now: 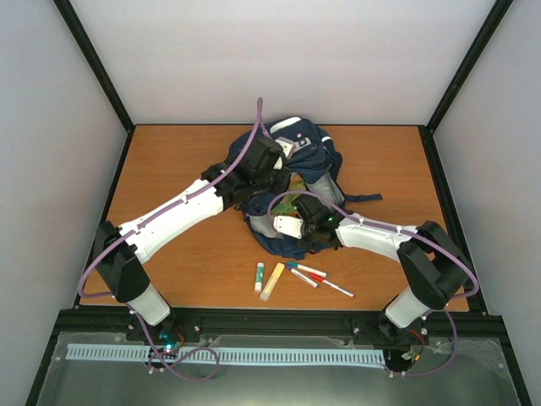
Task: Pack the student bag
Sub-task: Place the book in the student bag.
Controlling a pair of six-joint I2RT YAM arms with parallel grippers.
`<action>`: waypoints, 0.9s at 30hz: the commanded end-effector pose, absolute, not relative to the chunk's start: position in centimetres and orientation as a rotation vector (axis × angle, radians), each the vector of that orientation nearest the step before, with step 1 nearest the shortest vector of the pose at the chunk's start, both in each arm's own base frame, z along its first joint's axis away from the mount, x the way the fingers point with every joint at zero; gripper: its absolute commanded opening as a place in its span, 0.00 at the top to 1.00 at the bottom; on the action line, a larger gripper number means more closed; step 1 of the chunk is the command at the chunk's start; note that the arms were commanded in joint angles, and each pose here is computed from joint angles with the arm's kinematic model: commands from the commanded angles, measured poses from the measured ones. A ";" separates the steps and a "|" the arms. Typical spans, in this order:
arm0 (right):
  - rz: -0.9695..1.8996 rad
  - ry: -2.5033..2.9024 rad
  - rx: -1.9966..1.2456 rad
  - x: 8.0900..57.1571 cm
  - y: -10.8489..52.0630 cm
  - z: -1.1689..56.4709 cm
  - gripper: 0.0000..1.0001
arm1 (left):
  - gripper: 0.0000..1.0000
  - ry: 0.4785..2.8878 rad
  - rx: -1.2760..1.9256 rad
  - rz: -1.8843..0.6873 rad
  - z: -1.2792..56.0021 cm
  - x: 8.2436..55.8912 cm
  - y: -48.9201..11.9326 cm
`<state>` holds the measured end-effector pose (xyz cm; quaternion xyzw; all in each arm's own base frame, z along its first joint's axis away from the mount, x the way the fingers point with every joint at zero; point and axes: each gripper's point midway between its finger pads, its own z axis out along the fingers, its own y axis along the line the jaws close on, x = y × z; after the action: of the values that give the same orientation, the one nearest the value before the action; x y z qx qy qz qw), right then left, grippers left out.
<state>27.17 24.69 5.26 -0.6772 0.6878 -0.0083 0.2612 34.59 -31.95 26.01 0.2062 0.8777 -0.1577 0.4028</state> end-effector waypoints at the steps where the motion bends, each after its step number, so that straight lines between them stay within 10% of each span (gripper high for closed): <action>1: -0.204 1.784 -1.694 31.6 25.7 7.9 0.97 | 0.99 2.140 0.438 -0.454 29.3 35.4 -31.4; 27: -0.178 1.740 -1.506 33.9 27.5 9.2 0.96 | 0.99 2.151 0.460 -0.490 29.1 35.0 -31.9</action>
<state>34.93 26.60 7.31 -0.6112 0.6841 -0.1147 0.3811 34.39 -32.21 25.95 0.2110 0.8775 -0.1706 0.3954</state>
